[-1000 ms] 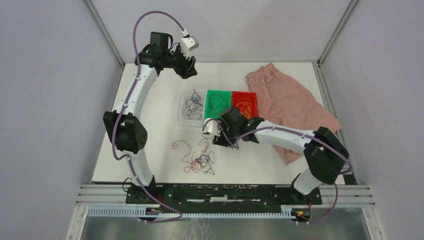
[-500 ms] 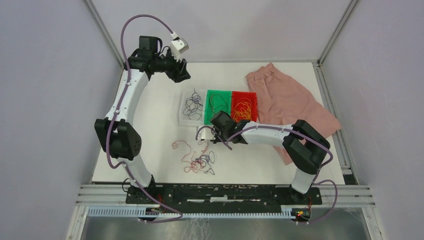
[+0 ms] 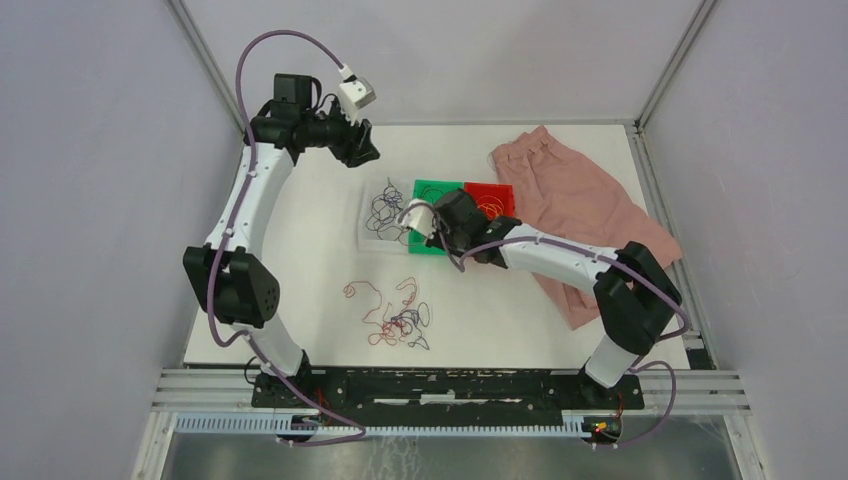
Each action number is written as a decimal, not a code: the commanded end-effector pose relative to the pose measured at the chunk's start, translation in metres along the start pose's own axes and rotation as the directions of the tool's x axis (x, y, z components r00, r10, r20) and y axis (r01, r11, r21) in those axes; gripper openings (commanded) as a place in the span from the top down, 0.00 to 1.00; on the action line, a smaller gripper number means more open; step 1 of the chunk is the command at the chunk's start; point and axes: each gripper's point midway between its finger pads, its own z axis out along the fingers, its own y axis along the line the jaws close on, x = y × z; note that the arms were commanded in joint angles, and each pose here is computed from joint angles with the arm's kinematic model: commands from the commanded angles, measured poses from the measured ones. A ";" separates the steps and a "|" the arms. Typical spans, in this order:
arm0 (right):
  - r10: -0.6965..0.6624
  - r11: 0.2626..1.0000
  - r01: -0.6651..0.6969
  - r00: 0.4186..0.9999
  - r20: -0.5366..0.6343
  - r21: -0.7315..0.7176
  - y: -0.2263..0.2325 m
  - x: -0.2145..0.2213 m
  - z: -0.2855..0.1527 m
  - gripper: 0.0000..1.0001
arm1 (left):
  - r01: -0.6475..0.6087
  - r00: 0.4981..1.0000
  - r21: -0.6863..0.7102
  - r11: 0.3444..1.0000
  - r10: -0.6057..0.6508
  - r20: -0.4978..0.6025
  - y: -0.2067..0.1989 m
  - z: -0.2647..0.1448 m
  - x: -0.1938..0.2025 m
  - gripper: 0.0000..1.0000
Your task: Untangle the cables
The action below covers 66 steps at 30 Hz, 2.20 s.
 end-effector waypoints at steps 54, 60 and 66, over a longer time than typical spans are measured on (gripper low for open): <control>0.696 0.706 -0.707 0.704 0.144 0.041 -0.090 -0.068 0.002 0.37 | -0.085 0.992 -0.014 0.996 0.086 0.093 -0.024 -0.038 -0.028 0.39; 0.734 0.676 -0.729 0.654 0.185 -0.105 -0.077 -0.088 -0.002 0.40 | -0.084 0.992 -0.015 0.996 0.085 0.094 -0.025 -0.038 -0.029 0.39; 0.655 0.755 -0.620 0.730 0.197 -0.212 -0.042 -0.129 -0.001 0.38 | -0.083 0.992 -0.013 0.996 0.084 0.095 -0.025 -0.038 -0.029 0.39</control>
